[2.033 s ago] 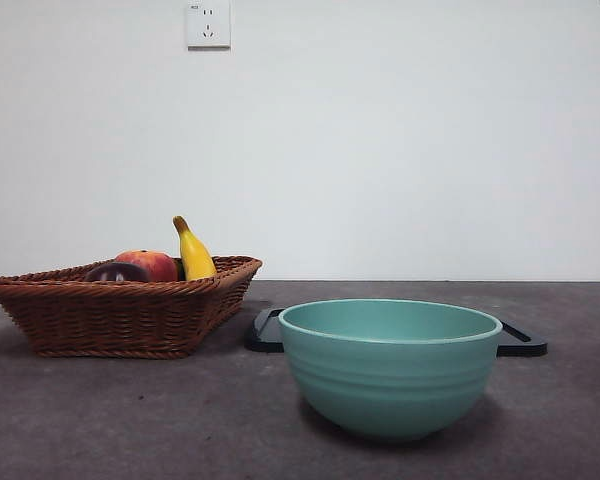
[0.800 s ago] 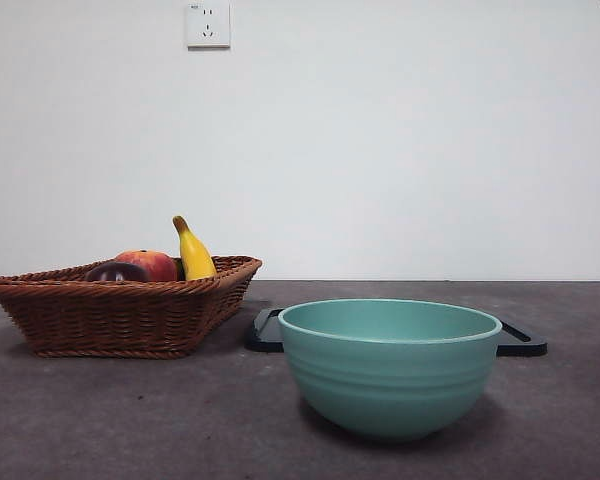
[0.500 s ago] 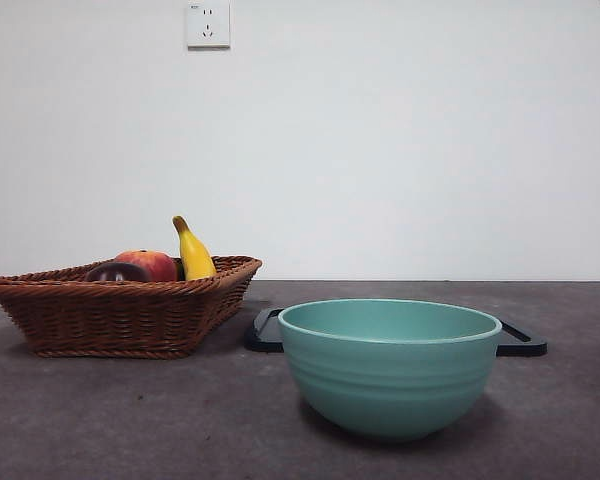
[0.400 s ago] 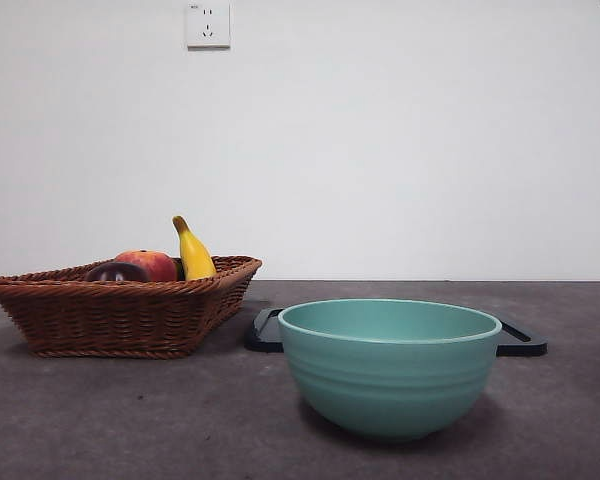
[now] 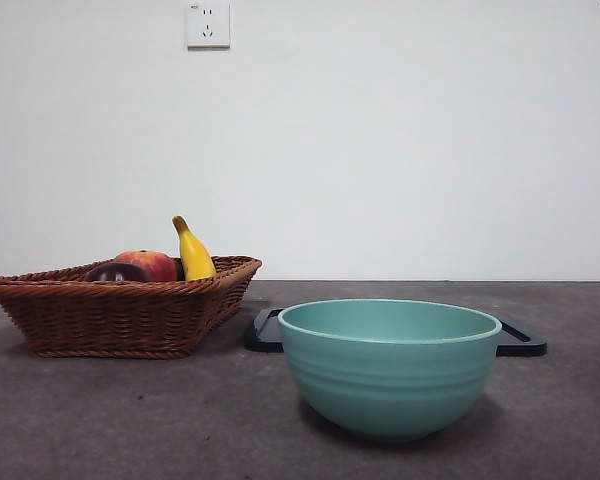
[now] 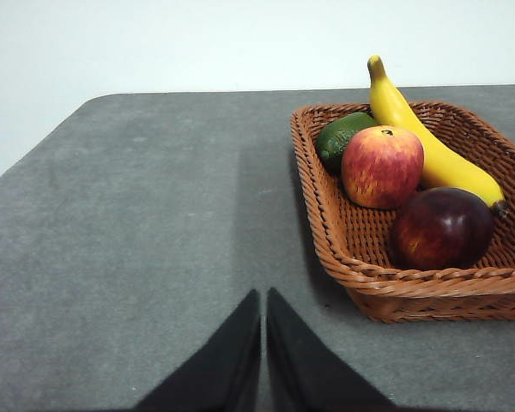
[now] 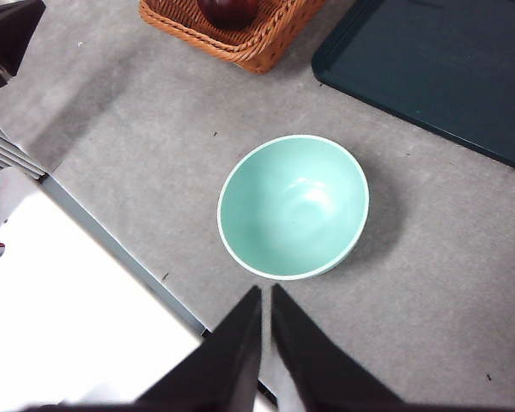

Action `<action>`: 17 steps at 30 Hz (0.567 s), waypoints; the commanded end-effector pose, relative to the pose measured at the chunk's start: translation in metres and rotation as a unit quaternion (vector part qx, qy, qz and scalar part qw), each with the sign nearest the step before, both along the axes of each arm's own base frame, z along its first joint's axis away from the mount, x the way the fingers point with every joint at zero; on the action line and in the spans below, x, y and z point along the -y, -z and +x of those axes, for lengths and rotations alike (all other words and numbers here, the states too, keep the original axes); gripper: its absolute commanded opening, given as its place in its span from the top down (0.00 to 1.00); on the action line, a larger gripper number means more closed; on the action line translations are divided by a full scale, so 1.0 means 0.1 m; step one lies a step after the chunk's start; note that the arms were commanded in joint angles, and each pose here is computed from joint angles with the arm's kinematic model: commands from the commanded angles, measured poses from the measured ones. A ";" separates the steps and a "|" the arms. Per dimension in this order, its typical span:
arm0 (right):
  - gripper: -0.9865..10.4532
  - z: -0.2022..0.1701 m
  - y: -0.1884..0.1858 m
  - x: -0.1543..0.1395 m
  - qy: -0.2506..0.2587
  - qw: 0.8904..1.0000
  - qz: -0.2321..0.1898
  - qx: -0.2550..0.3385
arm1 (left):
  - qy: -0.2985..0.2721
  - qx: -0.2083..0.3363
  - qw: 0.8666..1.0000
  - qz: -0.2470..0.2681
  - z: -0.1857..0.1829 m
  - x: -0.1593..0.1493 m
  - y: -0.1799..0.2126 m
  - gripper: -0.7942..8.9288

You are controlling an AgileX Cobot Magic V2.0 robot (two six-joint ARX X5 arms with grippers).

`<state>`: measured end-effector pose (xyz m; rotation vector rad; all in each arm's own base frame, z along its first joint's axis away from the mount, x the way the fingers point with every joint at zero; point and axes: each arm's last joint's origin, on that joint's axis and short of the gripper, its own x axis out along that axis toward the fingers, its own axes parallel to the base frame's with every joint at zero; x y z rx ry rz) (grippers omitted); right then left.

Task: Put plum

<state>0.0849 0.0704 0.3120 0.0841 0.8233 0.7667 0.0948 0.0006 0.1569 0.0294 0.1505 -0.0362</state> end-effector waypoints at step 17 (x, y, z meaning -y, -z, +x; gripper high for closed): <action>0.91 -0.05 0.41 0.54 0.214 0.901 0.054 0.374 | -0.002 -0.013 1.000 -0.002 0.01 0.00 0.08 0.91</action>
